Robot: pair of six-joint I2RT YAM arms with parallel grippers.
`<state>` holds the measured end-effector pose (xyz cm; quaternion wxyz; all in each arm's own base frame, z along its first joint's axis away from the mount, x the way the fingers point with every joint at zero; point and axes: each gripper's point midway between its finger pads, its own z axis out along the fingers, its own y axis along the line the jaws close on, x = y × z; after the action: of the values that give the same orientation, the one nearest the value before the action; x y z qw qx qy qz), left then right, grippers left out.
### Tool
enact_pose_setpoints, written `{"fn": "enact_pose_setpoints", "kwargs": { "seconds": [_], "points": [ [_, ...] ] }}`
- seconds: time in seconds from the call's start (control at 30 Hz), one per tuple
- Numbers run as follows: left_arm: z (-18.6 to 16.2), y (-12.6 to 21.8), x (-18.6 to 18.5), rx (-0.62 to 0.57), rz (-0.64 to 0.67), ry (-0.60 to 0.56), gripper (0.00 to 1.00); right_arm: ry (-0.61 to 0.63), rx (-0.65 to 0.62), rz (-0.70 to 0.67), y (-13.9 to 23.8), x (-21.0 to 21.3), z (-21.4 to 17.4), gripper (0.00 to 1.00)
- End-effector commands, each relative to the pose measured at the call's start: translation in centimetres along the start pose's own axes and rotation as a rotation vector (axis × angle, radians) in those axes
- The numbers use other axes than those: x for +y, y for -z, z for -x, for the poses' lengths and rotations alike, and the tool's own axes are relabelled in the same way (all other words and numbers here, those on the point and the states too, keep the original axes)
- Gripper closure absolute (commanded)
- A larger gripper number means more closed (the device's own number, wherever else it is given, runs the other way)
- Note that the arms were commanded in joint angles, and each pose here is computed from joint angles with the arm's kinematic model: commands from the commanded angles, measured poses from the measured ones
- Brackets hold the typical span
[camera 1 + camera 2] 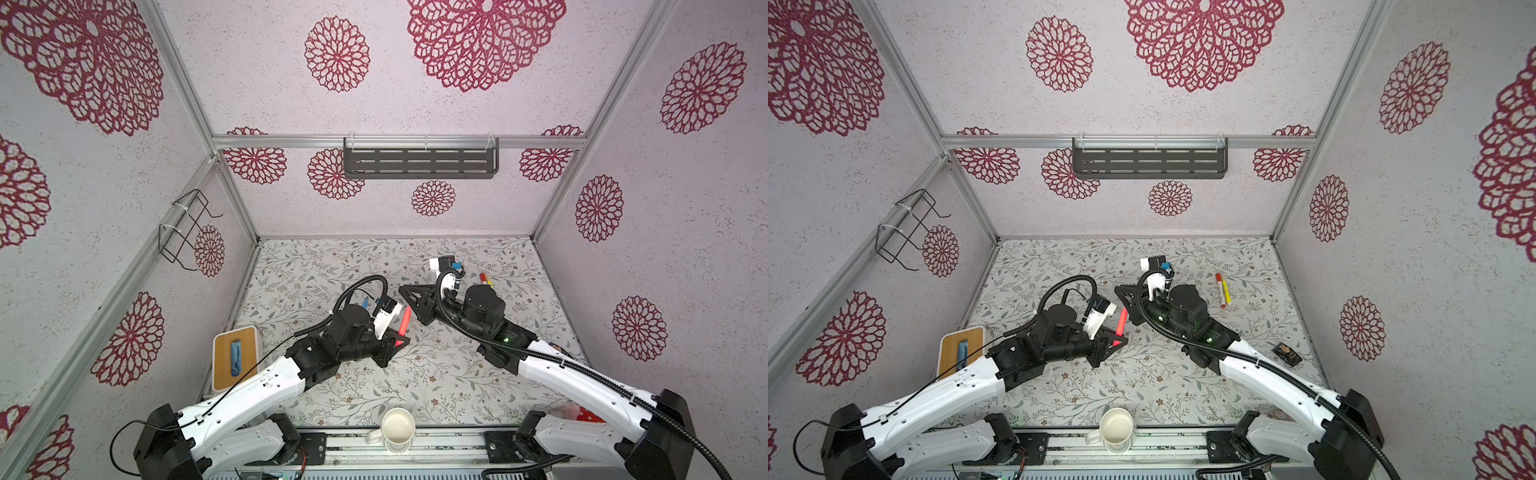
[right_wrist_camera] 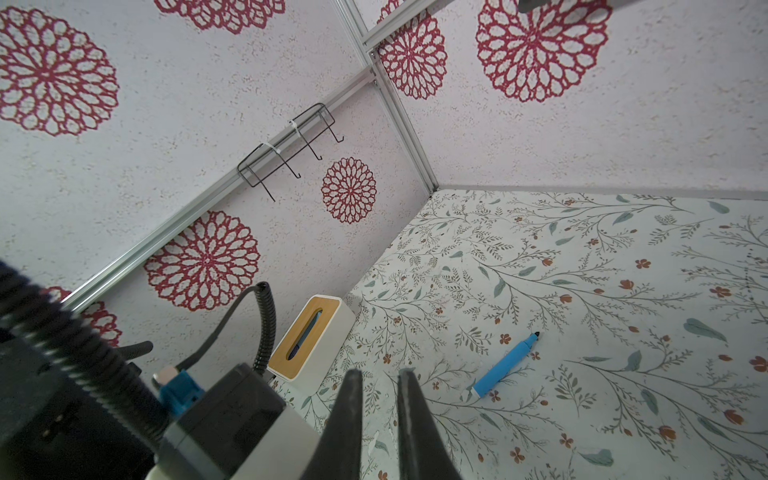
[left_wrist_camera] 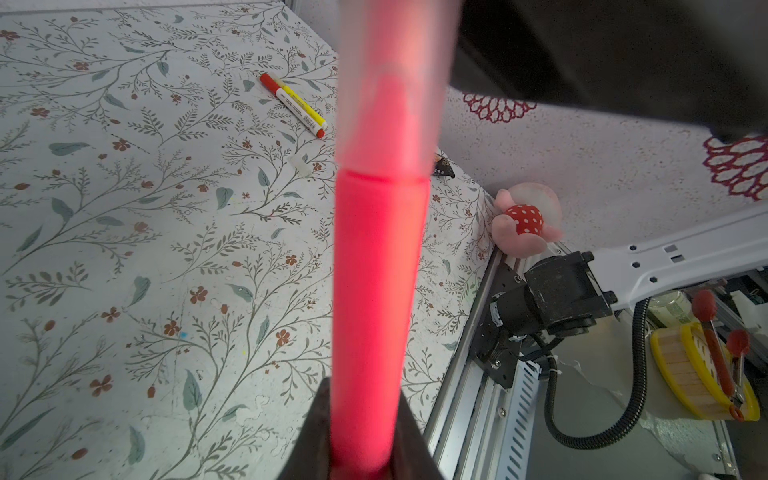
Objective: Insert the pens into the pen caps
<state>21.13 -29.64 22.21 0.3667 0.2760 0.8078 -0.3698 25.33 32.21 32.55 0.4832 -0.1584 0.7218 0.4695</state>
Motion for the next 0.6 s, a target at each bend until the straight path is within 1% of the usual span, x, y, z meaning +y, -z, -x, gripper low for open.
{"fn": "enact_pose_setpoints", "kwargs": {
  "seconds": [0.0,0.43,0.57],
  "points": [
    [11.3,4.6,0.6,-0.437,0.055,0.009,1.00,-0.052,0.408,0.002,0.8,-0.7,-11.9,1.00],
    [12.2,5.4,2.0,-0.464,0.075,0.022,1.00,-0.064,0.475,-0.020,1.0,-1.1,-15.1,1.00],
    [12.5,6.0,2.6,-0.478,0.085,0.028,1.00,-0.062,0.490,-0.007,0.8,-0.7,-15.7,1.00]
  ]
}}
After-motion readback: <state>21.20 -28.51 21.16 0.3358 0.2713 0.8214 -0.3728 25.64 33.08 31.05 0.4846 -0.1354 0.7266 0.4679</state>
